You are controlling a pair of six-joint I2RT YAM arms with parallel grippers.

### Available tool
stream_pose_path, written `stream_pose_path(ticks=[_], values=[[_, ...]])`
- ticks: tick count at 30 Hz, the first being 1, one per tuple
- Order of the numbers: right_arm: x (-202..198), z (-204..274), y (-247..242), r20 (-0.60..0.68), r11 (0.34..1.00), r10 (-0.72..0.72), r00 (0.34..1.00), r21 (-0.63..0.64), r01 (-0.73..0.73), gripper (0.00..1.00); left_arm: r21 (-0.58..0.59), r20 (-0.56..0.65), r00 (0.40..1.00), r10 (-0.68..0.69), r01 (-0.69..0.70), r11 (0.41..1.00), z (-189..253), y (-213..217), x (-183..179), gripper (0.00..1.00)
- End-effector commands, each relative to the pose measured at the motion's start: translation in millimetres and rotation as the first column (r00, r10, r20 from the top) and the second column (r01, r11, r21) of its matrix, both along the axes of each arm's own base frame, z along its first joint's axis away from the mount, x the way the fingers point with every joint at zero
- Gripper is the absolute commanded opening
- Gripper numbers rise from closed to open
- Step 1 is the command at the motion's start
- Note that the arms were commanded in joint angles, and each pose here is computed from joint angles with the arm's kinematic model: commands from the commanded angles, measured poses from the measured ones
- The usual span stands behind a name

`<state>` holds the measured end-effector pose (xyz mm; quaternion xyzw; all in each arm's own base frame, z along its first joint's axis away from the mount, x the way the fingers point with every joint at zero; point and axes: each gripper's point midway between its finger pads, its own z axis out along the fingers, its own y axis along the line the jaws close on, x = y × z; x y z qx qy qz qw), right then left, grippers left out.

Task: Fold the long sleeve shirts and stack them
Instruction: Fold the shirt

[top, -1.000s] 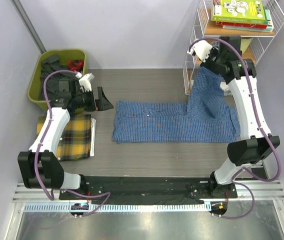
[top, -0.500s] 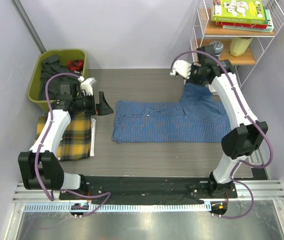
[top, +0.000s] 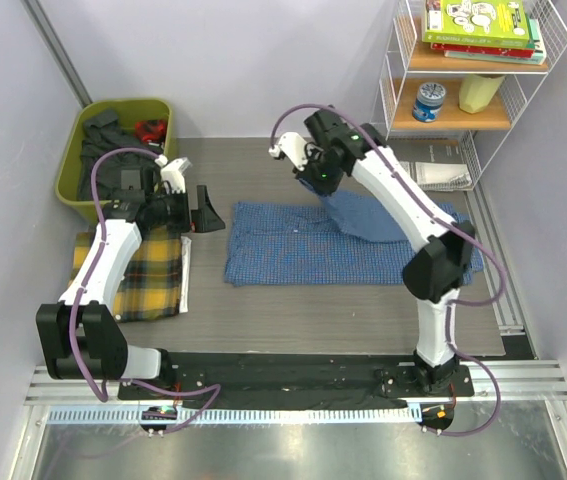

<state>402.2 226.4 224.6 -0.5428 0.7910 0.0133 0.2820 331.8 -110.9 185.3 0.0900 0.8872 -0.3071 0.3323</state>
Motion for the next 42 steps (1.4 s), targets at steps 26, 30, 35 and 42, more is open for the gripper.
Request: stream_pose_path(ticks=[26, 30, 35, 42], values=[[-70.5, -38.0, 79.6, -0.385, 0.949, 0.009, 0.923, 0.295, 0.114, 0.01, 0.039, -0.009, 1.0, -0.006, 0.006, 0.999, -9.2, 6.5, -7.1, 1.0], [-73.8, -60.3, 100.4, -0.454, 0.943, 0.012, 0.891, 0.302, 0.141, 0.01, 0.041, -0.014, 1.0, -0.001, 0.002, 0.999, -10.0, 7.1, -4.7, 1.0], [-55.7, -91.7, 121.0, -0.468, 0.934, -0.034, 0.883, 0.3, 0.195, 0.01, 0.057, -0.024, 1.0, -0.01, 0.012, 0.998, -10.6, 8.7, -4.0, 1.0], [-32.4, -119.1, 122.1, -0.411, 0.931, -0.115, 0.904, 0.272, 0.242, 0.08, 0.067, -0.026, 0.999, -0.021, 0.022, 0.997, -15.1, 9.5, -6.5, 1.0]])
